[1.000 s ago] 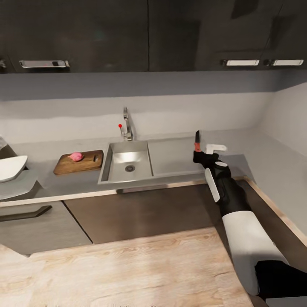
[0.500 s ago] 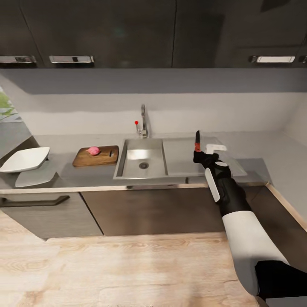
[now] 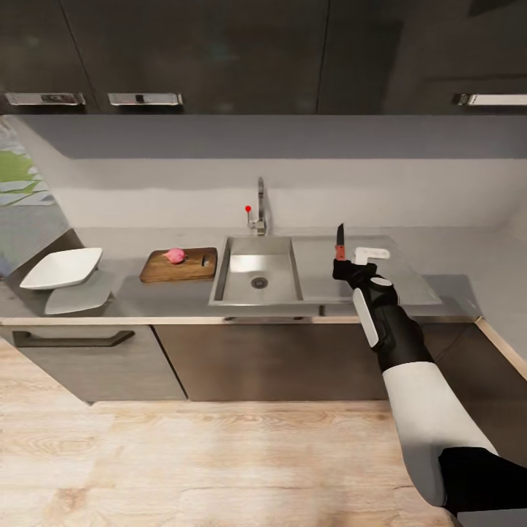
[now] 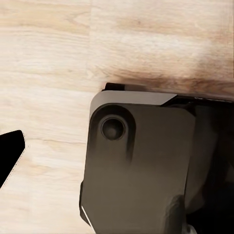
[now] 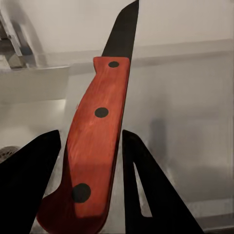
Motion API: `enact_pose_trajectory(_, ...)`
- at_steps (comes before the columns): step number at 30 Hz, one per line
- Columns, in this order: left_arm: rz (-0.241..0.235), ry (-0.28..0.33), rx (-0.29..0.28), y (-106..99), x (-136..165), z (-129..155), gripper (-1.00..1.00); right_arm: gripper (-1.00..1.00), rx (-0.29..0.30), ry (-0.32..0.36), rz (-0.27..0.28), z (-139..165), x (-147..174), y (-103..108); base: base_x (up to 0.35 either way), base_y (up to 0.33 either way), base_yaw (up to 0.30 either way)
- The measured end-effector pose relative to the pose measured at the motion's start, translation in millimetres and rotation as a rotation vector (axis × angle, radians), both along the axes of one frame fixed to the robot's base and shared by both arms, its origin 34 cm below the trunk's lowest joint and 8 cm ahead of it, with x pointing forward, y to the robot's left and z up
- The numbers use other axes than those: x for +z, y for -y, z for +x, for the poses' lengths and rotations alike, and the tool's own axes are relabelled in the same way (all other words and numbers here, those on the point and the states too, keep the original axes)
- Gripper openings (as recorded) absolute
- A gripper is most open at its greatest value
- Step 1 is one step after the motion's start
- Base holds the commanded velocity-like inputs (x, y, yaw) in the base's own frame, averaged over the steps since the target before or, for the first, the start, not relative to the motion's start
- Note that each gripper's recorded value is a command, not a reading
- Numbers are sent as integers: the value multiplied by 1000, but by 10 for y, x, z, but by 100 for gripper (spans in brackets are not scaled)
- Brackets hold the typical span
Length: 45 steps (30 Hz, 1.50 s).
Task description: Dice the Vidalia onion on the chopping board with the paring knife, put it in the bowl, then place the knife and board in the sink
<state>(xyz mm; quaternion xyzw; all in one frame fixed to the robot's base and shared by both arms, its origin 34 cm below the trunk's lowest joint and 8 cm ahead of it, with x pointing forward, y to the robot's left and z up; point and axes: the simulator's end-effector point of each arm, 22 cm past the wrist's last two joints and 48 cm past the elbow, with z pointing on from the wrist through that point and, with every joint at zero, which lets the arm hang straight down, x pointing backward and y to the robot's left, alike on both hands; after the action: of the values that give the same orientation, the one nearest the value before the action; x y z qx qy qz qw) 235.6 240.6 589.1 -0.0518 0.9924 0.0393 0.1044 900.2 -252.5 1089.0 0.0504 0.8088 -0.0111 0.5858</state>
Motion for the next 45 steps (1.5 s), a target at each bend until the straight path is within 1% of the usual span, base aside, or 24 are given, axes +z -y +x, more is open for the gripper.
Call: enact_pose_trajectory(45, 0, 1, 0, 0, 1, 3, 100, -100, 2, 0, 0, 0, 0, -10, 0, 280, 0)
